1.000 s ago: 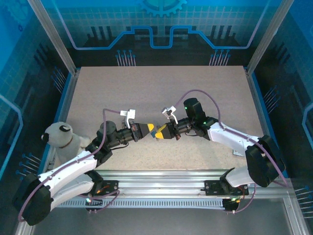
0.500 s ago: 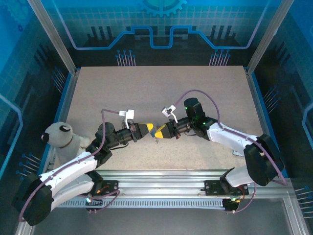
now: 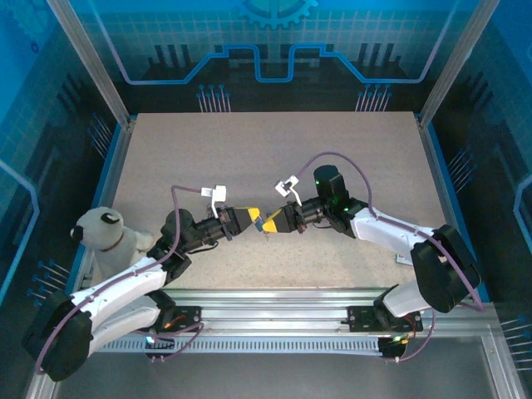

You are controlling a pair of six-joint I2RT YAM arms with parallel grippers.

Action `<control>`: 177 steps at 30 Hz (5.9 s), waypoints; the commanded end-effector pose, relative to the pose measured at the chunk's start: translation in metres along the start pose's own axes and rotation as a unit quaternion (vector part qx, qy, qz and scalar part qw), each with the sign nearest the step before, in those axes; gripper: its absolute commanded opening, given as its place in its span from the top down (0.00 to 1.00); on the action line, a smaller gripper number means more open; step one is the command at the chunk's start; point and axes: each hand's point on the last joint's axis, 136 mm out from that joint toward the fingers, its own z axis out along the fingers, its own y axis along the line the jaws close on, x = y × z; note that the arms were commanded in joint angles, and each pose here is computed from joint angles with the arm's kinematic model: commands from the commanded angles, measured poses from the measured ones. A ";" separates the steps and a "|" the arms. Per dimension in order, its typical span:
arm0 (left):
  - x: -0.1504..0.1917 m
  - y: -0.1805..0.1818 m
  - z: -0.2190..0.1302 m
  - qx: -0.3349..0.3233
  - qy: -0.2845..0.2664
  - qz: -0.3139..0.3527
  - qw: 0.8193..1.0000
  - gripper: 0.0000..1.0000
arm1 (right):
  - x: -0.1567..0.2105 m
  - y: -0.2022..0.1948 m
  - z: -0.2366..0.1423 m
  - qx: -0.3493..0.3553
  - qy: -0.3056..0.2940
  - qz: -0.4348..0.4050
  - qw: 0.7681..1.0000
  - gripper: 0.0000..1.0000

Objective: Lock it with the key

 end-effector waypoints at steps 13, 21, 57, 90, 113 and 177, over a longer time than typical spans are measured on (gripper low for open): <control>0.010 0.013 0.001 0.001 0.005 -0.021 1.000 1.00 | -0.032 0.009 -0.004 -0.023 -0.030 -0.008 0.999 1.00; 0.012 0.014 0.002 0.004 0.009 -0.024 1.000 1.00 | -0.051 0.010 -0.014 -0.035 -0.049 -0.003 0.998 1.00; 0.025 0.010 0.016 0.024 0.034 -0.039 0.998 1.00 | -0.090 -0.019 -0.027 0.034 -0.097 0.025 0.994 1.00; 0.027 0.009 0.019 0.025 0.037 -0.040 0.998 1.00 | -0.091 -0.022 -0.027 0.037 -0.098 0.032 0.994 1.00; 0.027 0.009 0.019 0.025 0.036 -0.040 0.998 1.00 | -0.091 -0.025 -0.026 0.039 -0.100 0.035 0.994 1.00; 0.030 0.014 0.022 0.007 0.021 -0.044 0.999 1.00 | -0.103 -0.035 -0.037 0.060 -0.137 0.039 0.988 1.00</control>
